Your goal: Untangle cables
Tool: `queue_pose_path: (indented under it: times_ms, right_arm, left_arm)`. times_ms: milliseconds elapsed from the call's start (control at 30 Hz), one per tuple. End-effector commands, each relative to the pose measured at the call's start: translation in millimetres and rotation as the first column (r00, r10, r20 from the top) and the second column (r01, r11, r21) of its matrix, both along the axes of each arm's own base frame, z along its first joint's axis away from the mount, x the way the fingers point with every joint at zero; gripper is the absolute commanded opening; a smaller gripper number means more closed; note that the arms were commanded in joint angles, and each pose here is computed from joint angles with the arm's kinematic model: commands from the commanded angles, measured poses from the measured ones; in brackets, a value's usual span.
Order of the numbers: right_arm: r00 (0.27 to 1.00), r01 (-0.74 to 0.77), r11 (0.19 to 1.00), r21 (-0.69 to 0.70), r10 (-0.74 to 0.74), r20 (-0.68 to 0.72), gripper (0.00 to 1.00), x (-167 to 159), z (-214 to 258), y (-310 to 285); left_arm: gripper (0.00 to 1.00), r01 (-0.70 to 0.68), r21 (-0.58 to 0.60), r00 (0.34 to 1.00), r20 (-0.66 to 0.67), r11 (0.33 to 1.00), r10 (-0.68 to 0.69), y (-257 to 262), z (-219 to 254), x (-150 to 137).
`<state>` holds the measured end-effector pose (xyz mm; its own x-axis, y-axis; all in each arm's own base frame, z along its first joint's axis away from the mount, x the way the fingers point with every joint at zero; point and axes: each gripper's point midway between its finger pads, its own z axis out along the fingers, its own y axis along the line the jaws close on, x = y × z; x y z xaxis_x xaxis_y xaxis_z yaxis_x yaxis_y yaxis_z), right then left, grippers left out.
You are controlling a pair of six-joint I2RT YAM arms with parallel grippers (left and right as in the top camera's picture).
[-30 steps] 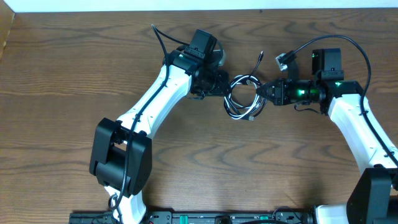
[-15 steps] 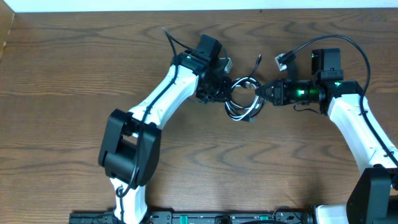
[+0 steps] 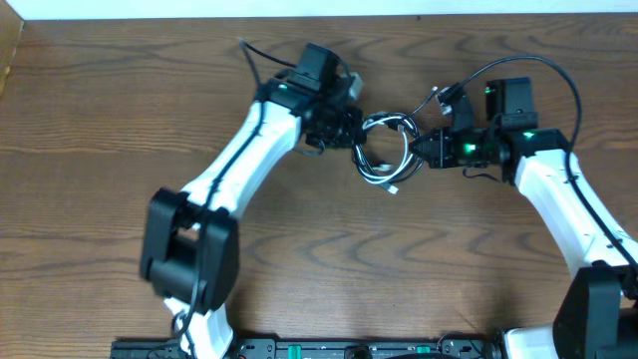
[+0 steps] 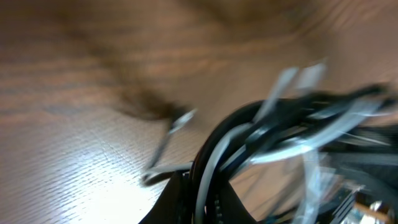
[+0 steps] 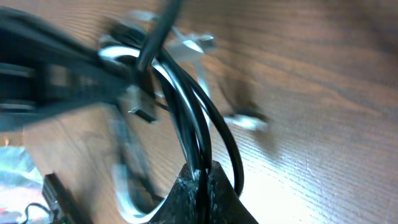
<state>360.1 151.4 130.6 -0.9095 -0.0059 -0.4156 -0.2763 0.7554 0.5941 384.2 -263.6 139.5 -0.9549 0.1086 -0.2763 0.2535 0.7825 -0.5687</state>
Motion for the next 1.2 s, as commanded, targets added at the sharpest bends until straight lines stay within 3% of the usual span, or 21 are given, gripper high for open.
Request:
queue_pose_path:
  times_ms: [0,167,400,600,833,1033,1167]
  right_arm:
    - [0.998,0.029,0.999,-0.038,-0.031,-0.059,0.01,-1,-15,5]
    - [0.995,-0.001,1.000,-0.024,-0.001,-0.103,0.01,-14,-17,29]
    - [0.994,-0.019,1.000,0.012,0.020,-0.109,0.01,-21,-11,64]
    - [0.991,0.067,0.995,-0.076,-0.075,-0.114,0.01,-14,-21,52]
    - [0.954,0.229,0.933,-0.276,-0.272,-0.127,0.02,-12,-43,13]
    - [0.948,0.248,0.918,-0.309,-0.295,-0.115,0.02,-11,-45,5]
    - [0.940,0.269,0.911,-0.312,-0.318,-0.120,0.03,-8,-46,-4]
  left_arm:
    - [0.07,-0.062,-0.104,0.996,0.063,0.993,0.069,4,53,5]
    - [0.07,-0.214,-0.063,0.969,0.115,0.975,0.220,23,65,23]
    - [0.07,-0.238,-0.065,0.962,0.124,0.969,0.244,22,66,27]
    - [0.07,-0.253,-0.078,0.960,0.105,0.964,0.260,21,67,27]
    - [0.07,-0.123,-0.305,0.986,0.070,0.944,0.151,-4,101,23]
    - [0.07,0.005,-0.482,0.994,0.100,0.876,0.050,-8,139,21]
    - [0.07,0.011,-0.512,0.994,0.103,0.859,0.048,4,145,26]
